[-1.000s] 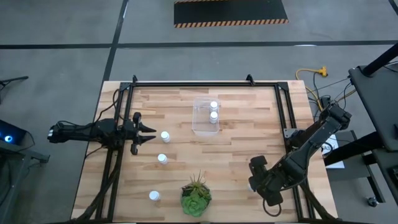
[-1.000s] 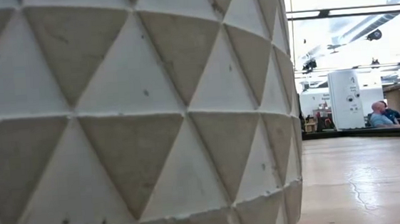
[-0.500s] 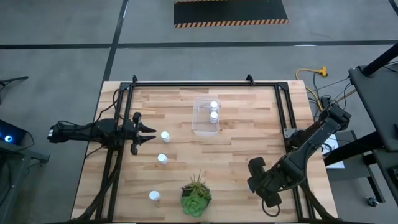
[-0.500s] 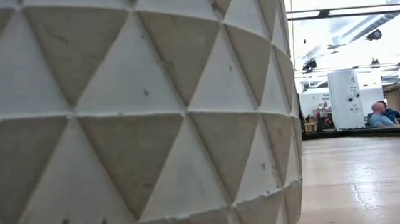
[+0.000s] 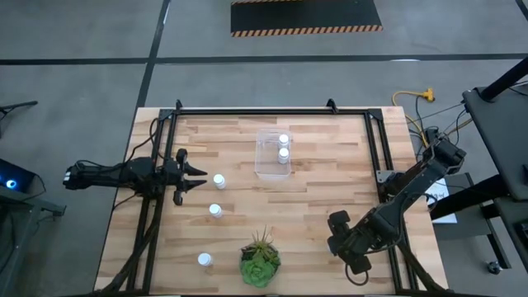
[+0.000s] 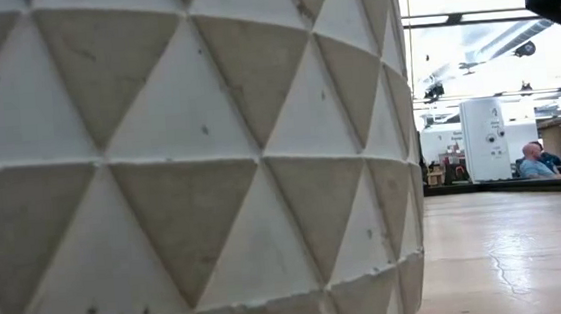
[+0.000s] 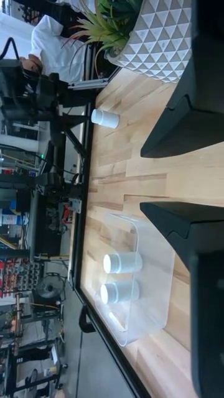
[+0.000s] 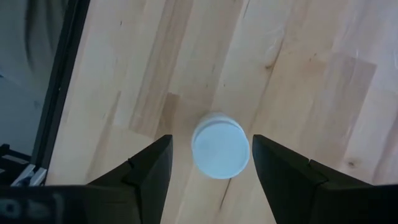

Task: Pick and place pill bottles into a basket
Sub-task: Put the white pill bottle into the transparent bin

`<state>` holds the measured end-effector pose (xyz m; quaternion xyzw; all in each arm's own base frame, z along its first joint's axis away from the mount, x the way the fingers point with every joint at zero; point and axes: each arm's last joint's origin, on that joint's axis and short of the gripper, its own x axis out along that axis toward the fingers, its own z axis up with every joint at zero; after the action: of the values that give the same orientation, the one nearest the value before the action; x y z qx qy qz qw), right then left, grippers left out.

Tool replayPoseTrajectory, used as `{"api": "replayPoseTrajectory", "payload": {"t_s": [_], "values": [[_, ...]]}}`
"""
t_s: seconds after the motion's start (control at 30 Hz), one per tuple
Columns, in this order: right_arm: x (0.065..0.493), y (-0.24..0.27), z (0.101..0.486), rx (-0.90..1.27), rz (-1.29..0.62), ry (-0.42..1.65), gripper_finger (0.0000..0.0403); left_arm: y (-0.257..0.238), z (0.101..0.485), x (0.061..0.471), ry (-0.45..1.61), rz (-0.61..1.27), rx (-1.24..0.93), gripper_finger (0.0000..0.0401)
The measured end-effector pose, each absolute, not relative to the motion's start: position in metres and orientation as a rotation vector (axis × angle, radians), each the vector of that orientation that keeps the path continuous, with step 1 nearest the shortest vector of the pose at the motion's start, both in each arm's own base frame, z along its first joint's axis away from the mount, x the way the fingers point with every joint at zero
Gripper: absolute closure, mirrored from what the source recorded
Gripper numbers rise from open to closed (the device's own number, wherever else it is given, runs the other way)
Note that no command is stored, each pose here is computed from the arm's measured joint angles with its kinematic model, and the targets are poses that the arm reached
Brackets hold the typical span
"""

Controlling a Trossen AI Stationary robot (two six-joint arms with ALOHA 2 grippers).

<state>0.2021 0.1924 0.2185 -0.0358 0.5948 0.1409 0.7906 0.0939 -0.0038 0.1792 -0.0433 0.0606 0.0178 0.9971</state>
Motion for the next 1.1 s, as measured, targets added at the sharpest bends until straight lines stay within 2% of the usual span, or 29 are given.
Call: {"api": "replayPoseTrajectory", "payload": {"t_s": [1.1], "values": [[0.203,0.187,0.204,-0.098,0.305,1.258,0.0193,-0.004,0.179,0.094,0.121,0.036,-0.087,0.0294]]}}
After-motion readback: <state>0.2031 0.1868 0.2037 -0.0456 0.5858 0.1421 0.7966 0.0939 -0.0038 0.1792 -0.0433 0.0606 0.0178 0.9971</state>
